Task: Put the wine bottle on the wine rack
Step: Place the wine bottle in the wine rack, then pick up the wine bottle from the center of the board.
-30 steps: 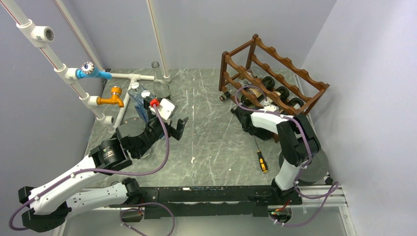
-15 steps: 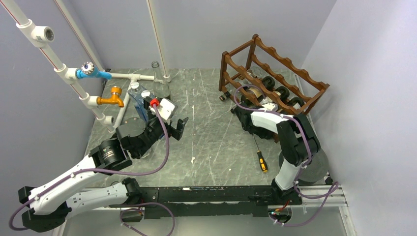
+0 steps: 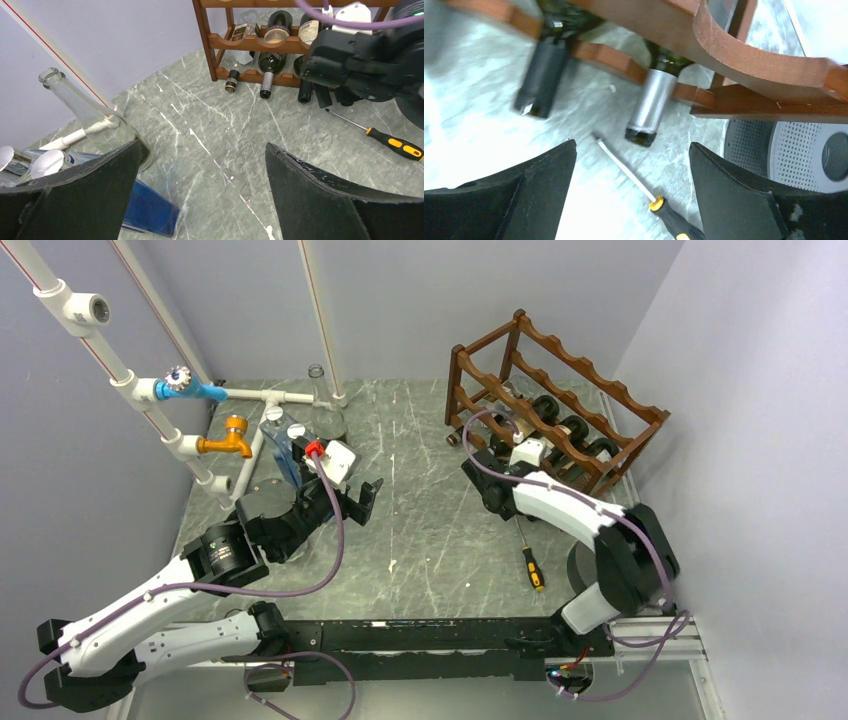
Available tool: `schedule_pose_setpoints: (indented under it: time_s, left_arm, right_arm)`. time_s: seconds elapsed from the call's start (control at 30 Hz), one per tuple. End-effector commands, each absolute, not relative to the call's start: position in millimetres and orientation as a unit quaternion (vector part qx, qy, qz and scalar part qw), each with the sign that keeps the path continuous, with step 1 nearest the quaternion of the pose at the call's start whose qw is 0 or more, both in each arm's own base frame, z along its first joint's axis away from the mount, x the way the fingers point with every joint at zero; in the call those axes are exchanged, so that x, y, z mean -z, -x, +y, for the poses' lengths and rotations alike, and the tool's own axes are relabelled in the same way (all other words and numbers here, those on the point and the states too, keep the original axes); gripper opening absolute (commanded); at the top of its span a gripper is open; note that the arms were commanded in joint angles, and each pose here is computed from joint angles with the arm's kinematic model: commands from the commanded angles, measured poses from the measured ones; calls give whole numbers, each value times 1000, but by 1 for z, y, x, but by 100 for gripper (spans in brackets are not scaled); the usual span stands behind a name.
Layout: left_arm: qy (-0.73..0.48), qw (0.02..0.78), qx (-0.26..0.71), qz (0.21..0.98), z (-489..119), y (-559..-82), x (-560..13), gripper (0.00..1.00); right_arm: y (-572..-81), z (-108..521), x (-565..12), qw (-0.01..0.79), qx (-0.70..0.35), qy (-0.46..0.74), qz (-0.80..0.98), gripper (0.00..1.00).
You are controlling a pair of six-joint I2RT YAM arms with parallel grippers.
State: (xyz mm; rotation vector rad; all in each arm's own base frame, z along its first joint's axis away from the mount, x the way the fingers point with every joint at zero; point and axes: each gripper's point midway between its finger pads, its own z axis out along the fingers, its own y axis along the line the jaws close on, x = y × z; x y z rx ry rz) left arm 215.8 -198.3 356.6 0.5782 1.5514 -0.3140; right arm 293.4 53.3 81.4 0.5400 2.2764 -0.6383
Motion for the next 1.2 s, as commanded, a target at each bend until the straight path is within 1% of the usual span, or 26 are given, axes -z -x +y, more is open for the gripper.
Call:
schedule_pose_setpoints:
  time_s: [0.0, 0.03, 0.07, 0.1, 0.17, 0.27, 0.53, 0.67, 0.77, 0.9, 1.03, 1.17]
  left_arm:
    - [-250, 673, 159, 677, -200, -213, -370, 99]
    - [-250, 673, 161, 677, -200, -212, -371, 99]
    - [-250, 673, 163, 677, -200, -211, -371, 99]
    - [-250, 674, 164, 676, -200, -211, -372, 99]
    - [-249, 675, 168, 674, -199, -210, -373, 99]
    - [-247, 678, 173, 671, -198, -208, -376, 99]
    - [-244, 681, 182, 666, -196, -205, -380, 99]
    - [-242, 682, 183, 666, -195, -204, -381, 99]
    - [-242, 682, 180, 667, -195, -205, -381, 99]
    - [-243, 681, 180, 668, -196, -205, -379, 99]
    - [-243, 680, 176, 669, -196, -207, -378, 99]
    - [-240, 682, 162, 671, -193, -210, -376, 99]
  right_arm:
    - [-291, 77, -139, 433, 181, -146, 871, 88]
    - [-289, 81, -150, 448, 159, -133, 870, 95]
    - [-287, 85, -160, 458, 135, -122, 870, 99]
    - [-286, 85, -173, 474, 115, -118, 865, 100]
    - [-281, 81, -199, 503, 92, -115, 852, 100]
    - [-272, 65, -232, 535, 90, -120, 831, 100]
    - [-260, 30, -309, 605, 106, -157, 773, 99]
    - [-258, 10, -341, 624, 126, -191, 747, 98]
    - [-260, -9, -343, 614, 144, -212, 746, 96]
    - [-269, -18, -330, 595, 136, -215, 762, 93]
    - [-284, 7, -324, 591, 83, -159, 787, 90]
    - [-290, 25, -337, 607, 37, -122, 784, 89]
